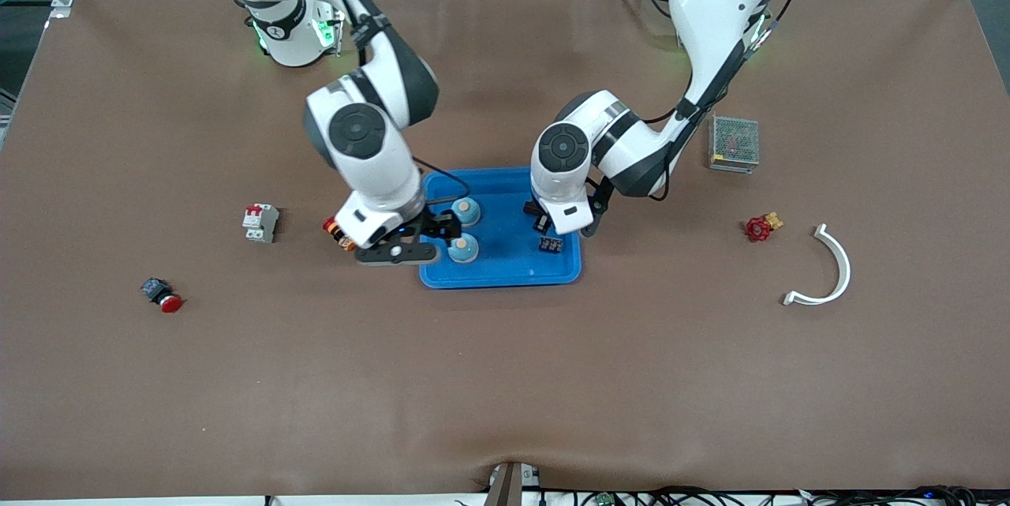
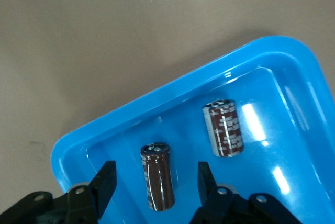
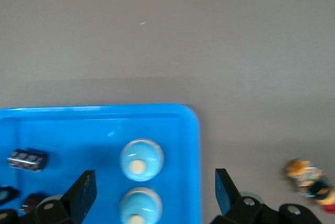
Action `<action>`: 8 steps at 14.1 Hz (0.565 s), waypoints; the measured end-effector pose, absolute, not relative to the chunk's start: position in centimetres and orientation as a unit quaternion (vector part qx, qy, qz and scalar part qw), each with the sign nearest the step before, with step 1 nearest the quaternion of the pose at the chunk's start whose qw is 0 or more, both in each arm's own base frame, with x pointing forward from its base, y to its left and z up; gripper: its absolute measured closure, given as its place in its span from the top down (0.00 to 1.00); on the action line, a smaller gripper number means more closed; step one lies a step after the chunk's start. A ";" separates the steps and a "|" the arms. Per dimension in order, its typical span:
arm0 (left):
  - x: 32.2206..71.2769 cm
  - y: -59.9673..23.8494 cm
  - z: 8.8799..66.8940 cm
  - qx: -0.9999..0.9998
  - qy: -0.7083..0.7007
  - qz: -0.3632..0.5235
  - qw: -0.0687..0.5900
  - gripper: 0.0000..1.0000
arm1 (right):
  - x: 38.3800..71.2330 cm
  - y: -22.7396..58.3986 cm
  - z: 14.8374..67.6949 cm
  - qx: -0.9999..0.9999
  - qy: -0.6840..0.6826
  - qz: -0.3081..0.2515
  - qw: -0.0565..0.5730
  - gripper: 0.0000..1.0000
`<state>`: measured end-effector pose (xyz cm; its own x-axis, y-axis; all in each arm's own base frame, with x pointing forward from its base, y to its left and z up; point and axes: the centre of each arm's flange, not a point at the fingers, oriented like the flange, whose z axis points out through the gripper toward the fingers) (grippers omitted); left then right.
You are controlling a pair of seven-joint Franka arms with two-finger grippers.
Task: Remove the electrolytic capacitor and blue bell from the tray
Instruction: 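Grasp a black capacitor with the left gripper while the right gripper grasps a bell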
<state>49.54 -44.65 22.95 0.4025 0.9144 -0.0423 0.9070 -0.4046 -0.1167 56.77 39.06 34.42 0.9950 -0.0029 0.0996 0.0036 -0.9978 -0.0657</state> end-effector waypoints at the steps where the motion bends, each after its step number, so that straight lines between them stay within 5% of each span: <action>1: 49.5 -44.7 22.6 -0.833 -0.550 0.050 0.036 0.69 | 56.3 40.1 33.8 -0.998 0.000 -0.052 0.036 1.00; 8: 47.3 -44.3 19.0 -0.820 -0.570 0.052 0.007 0.62 | 56.3 40.4 30.0 -0.998 0.001 -0.047 0.029 1.00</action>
<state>47.27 -44.32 19.02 0.3442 0.9356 -0.0783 0.9343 -0.3496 -0.0704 56.32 40.37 29.98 0.9955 -0.0054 0.0943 0.0001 -0.9983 -0.0590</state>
